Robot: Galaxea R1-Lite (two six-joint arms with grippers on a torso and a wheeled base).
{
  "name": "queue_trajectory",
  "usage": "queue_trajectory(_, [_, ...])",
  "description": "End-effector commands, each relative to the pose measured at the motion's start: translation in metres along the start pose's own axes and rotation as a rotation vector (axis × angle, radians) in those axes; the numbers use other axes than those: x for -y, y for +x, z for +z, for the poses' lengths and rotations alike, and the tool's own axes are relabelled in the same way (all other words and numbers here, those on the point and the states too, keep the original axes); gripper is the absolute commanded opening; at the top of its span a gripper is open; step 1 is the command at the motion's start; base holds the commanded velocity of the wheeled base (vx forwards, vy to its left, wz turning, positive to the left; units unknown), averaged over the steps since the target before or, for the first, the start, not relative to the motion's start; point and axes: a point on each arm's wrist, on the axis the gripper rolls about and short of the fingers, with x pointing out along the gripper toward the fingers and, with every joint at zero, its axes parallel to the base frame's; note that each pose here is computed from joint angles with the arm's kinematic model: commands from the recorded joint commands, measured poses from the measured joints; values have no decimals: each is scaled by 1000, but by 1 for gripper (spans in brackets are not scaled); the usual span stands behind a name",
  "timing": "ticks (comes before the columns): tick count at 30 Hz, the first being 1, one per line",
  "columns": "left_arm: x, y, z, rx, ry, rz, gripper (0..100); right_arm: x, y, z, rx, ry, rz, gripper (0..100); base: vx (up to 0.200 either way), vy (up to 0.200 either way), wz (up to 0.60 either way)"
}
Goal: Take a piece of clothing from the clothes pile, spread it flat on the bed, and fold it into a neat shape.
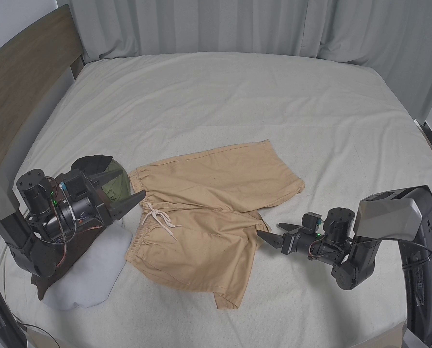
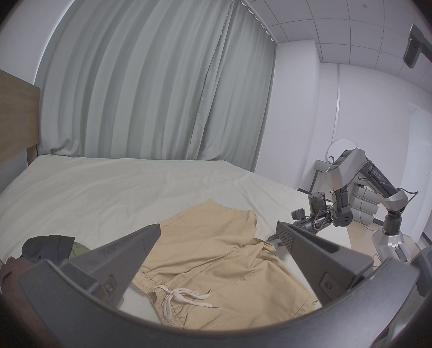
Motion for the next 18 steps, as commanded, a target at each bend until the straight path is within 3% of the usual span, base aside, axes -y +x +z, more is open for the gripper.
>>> queue_trajectory(1, [0, 0, 1, 4, 2, 0, 100, 3, 4, -9, -15, 8, -10, 100, 0, 0, 0])
queue_trajectory(4, [0, 0, 1, 5, 1, 2, 100, 4, 10, -11, -2, 6, -25, 100, 0, 0, 0])
queue_trajectory(5, [0, 0, 1, 5, 1, 2, 100, 4, 10, -11, -2, 6, -25, 0, 0, 0, 0])
queue_trajectory(18, [-1, 1, 2, 8, 1, 2, 100, 8, 14, -16, -4, 14, -31, 0, 0, 0, 0])
